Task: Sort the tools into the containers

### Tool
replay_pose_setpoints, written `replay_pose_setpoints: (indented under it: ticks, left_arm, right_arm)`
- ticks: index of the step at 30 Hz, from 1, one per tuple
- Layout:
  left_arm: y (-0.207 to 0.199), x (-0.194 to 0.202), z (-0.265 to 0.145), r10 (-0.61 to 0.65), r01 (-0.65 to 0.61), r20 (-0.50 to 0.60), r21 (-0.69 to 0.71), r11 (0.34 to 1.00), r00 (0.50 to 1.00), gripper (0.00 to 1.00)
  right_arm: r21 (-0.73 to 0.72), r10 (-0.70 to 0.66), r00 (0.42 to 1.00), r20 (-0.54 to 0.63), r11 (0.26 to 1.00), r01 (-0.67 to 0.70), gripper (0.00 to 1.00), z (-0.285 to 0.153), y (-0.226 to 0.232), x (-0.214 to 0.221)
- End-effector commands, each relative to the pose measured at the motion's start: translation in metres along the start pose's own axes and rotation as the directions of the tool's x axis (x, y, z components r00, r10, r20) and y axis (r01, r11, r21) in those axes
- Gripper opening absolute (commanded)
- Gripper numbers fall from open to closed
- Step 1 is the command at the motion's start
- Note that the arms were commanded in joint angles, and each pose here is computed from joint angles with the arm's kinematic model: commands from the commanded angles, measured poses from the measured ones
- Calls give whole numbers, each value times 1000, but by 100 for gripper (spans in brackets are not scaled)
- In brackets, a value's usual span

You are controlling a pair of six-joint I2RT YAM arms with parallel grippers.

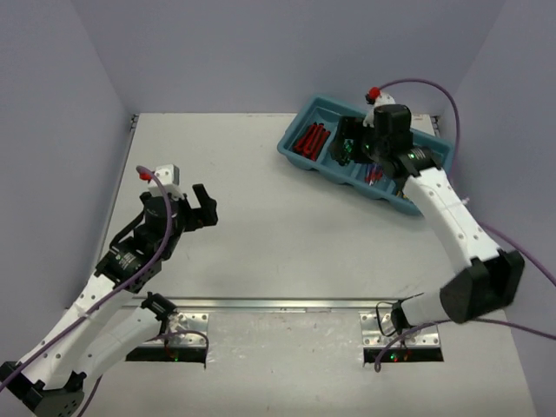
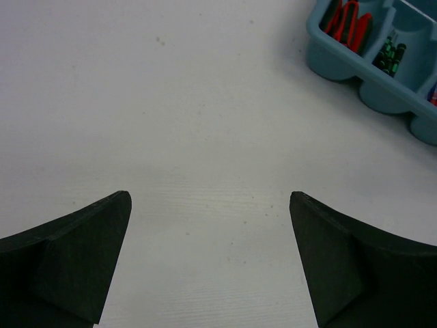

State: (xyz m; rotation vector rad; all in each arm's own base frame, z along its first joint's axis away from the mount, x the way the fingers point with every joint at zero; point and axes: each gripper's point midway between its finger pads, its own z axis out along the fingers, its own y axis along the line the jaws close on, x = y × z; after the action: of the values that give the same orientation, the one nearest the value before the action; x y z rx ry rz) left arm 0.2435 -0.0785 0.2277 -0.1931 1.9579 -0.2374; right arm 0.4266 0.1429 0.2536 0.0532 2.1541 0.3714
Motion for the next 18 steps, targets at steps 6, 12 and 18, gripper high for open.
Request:
replay_pose_setpoints:
  ticks: [6, 12, 18]
  left_arm:
    - [42, -65, -18, -24, 80, 199, -279, 957, 980, 100]
    - [67, -61, -30, -55, 151, 260, -367, 918, 964, 100]
    - [64, -55, -46, -108, 189, 312, -244, 951, 944, 100]
  right_arm:
    - [76, -165, 985, 58, 984, 160, 99, -135, -52, 85]
    - [125, -180, 980, 83, 978, 169, 99, -168, -73, 115]
    - [125, -164, 980, 109, 981, 151, 99, -181, -83, 140]
